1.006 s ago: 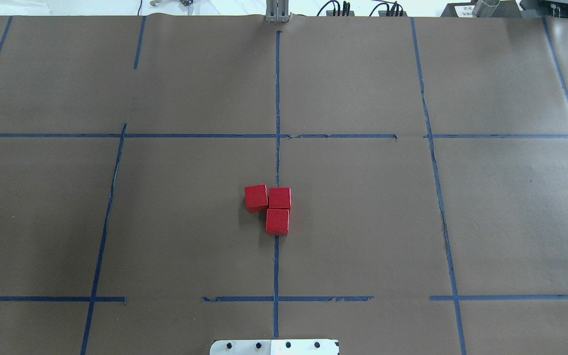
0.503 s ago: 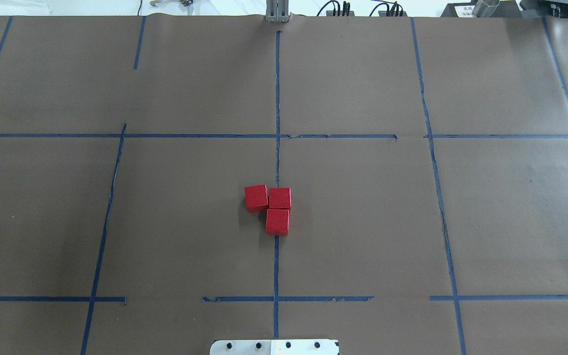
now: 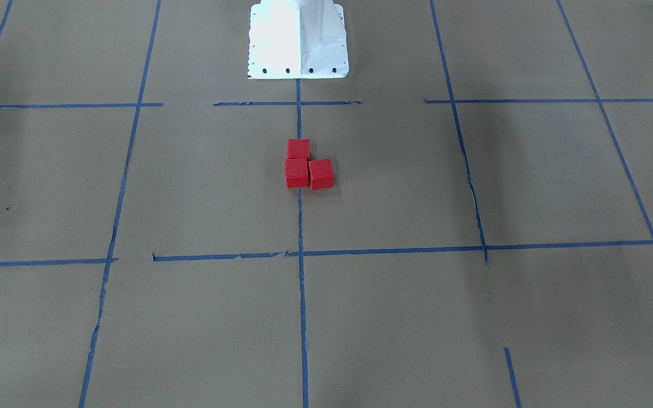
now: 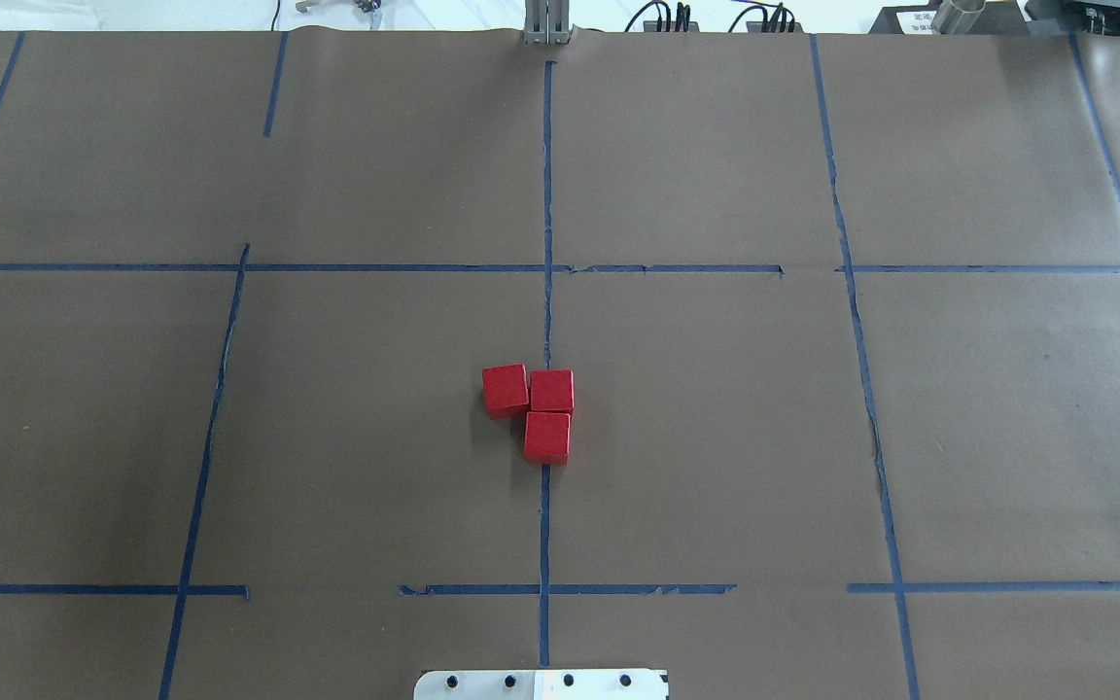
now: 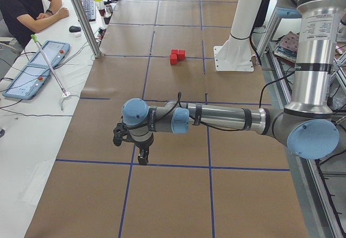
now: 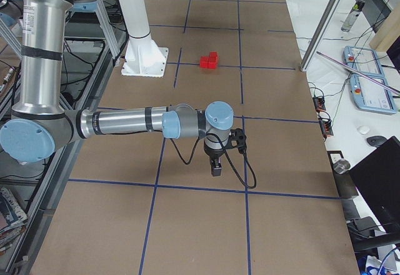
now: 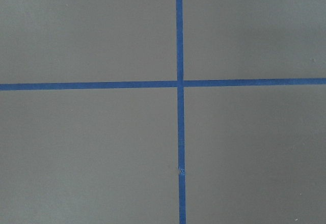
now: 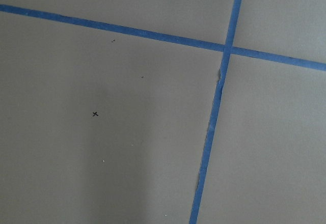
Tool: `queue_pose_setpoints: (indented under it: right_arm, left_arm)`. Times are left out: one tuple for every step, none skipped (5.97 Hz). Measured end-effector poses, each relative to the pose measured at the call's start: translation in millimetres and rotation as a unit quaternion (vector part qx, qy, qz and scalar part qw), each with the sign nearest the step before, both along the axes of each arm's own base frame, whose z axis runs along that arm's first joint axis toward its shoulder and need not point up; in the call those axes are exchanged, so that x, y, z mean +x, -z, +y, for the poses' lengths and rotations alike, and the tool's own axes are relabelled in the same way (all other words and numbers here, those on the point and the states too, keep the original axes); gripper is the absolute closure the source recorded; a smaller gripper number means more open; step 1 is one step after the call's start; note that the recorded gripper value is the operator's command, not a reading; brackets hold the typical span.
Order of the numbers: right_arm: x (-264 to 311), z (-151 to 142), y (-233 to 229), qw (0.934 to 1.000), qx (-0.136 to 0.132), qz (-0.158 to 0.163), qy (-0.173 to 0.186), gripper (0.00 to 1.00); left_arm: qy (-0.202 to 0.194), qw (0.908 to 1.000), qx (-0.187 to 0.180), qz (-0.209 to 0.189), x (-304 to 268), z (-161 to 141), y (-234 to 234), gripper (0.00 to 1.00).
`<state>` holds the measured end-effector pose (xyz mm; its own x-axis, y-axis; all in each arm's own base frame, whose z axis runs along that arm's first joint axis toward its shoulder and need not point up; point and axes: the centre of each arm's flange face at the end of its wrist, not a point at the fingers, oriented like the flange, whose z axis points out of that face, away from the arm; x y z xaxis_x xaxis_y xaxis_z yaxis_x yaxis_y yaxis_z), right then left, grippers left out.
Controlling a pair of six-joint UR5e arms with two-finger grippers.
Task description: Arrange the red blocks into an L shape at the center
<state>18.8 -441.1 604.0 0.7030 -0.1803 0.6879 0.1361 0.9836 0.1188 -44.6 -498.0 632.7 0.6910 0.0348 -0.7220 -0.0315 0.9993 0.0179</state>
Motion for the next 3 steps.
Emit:
queue_pose_setpoints:
  right_arm:
    - [-0.7,-0.4,0.2,1.0,0.001,0.0,0.001,0.0]
    - [-1.4,-0.5,-1.1,1.0,0.001,0.002,0.001,0.0]
    - [-2.6,-0.6,-2.5,1.0,0.0,0.003,0.002,0.0]
  left_arm:
    - [-0.002,1.0,0.003,0.0,1.5,-0.1,-0.1,0.0]
    - [-0.002,1.0,0.007,0.001,1.7,0.0,1.9,0.0]
    - [-0.003,0.9999,0.009,0.006,2.7,0.1,4.9,0.0]
